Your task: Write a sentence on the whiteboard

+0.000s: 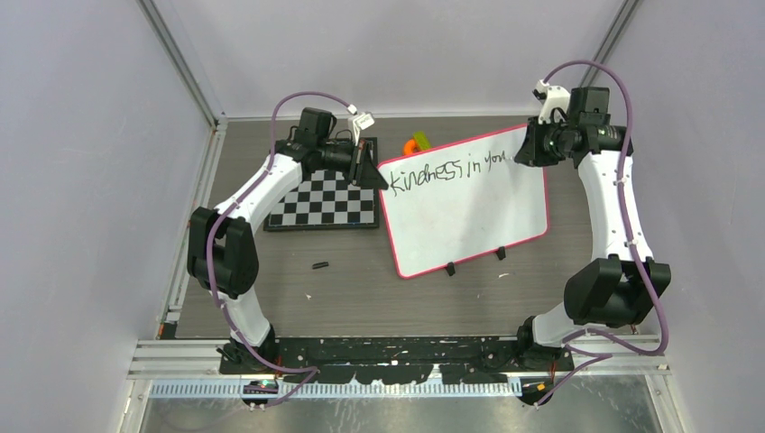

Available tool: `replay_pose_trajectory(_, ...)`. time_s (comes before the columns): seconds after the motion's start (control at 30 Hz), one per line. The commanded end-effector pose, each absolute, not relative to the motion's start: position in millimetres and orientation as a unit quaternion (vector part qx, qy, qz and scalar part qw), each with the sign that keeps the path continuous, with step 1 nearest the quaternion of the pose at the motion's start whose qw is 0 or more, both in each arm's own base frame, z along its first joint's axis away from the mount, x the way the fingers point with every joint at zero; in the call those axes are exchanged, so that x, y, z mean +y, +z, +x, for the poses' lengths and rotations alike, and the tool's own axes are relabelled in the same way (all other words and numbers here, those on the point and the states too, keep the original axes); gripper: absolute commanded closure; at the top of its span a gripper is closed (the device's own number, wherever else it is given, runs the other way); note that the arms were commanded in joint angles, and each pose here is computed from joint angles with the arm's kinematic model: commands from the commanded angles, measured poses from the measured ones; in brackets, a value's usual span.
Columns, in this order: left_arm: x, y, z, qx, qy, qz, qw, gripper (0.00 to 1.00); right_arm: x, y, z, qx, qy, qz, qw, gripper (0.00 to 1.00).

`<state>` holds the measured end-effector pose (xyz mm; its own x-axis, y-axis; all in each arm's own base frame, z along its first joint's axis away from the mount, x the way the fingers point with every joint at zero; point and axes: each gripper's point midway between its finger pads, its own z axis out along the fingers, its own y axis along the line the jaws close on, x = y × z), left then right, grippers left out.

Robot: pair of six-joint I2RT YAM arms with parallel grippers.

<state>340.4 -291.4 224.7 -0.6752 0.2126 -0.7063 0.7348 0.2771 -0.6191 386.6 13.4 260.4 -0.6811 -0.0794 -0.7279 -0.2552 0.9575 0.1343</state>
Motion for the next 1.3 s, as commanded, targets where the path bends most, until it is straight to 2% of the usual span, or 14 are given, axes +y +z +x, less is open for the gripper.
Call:
replay_pose_trajectory(0.0, -296.8, 228.3, 337.2, 0.747, -0.515, 0.333, 0.256, 1.00, 11.2, 263.0, 381.7, 0.904, 0.101, -0.104, 0.402, 1.00)
replay_pose_trajectory(0.53, -296.4, 230.5, 335.3, 0.745, -0.516, 0.335, 0.257, 1.00, 4.3, 301.4, 384.6, 0.888, 0.075, -0.113, 0.439, 1.00)
replay_pose_trajectory(0.97, -295.8, 231.3, 334.9, 0.745, -0.514, 0.336, 0.260, 1.00, 3.2, 291.6, 403.4, 0.890, 0.080, -0.108, 0.436, 1.00)
replay_pose_trajectory(1.27, -296.2, 230.7, 335.7, 0.746, -0.515, 0.335, 0.258, 1.00, -2.2, 278.6, 394.6, 0.897, 0.064, -0.110, 0.423, 1.00)
